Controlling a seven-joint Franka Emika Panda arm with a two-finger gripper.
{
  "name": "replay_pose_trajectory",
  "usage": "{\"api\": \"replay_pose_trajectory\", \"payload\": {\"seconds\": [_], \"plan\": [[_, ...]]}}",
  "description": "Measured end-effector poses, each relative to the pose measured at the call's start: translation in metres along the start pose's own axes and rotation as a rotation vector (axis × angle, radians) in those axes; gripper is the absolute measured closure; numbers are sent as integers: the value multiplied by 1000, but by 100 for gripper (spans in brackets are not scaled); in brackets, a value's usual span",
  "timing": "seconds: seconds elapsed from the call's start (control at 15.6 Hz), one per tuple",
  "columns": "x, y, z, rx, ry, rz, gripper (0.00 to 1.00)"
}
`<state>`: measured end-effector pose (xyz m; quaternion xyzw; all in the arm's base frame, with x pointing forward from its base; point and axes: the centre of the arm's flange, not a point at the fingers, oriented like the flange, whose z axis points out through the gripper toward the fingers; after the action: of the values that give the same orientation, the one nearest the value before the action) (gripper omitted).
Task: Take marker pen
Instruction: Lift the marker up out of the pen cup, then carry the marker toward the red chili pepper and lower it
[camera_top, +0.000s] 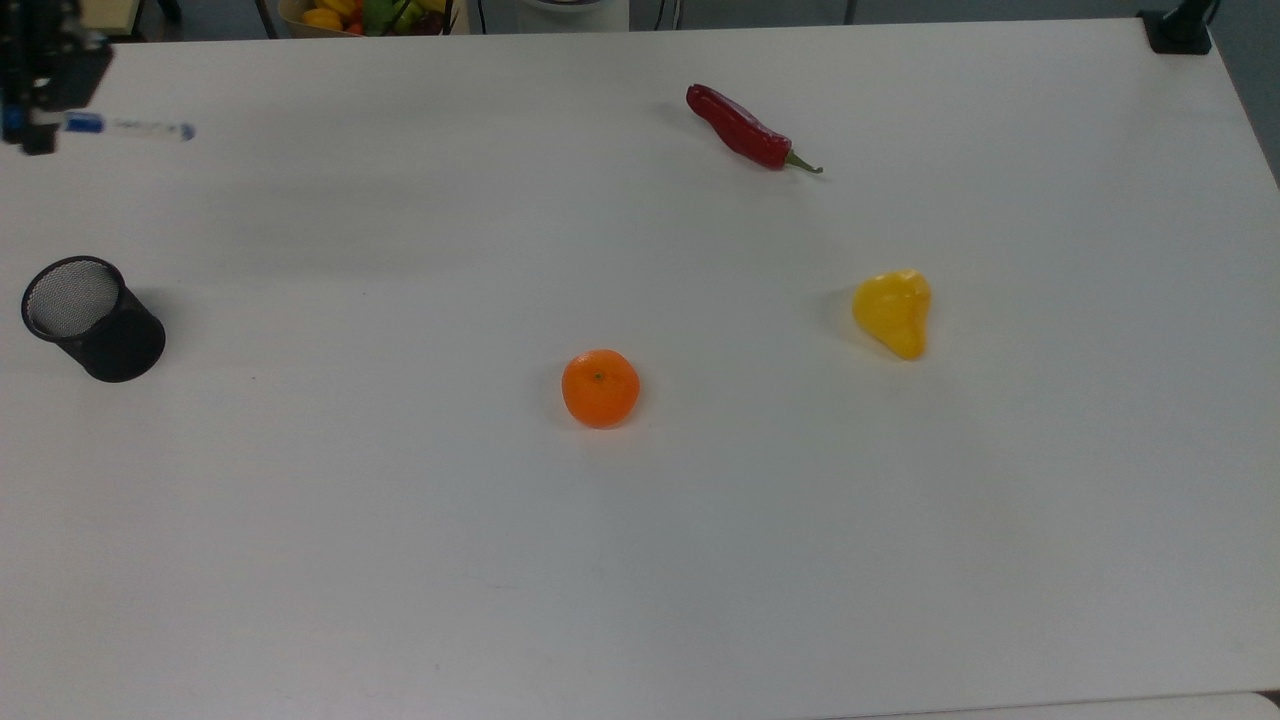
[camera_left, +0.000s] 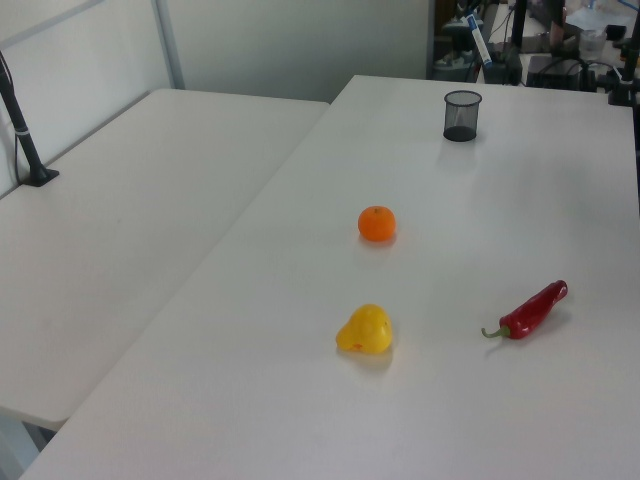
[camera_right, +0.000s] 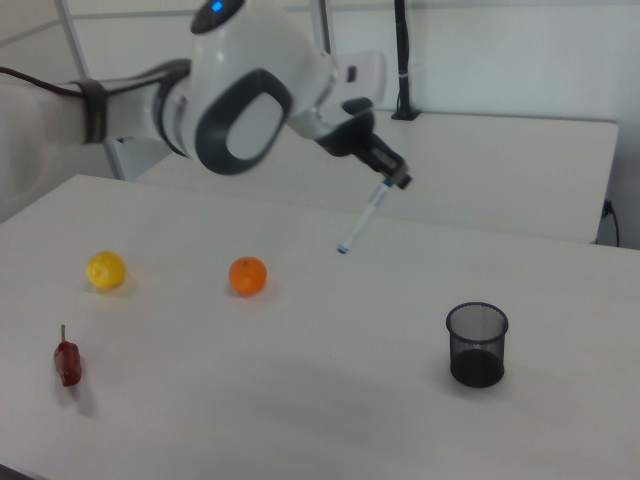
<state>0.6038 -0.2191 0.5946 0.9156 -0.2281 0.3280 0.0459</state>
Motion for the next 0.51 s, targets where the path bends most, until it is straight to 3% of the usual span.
{"api": "replay_pose_trajectory", "payload": {"seconds": [0.51], "plan": [[-69, -125, -51, 132, -365, -226, 82]]}}
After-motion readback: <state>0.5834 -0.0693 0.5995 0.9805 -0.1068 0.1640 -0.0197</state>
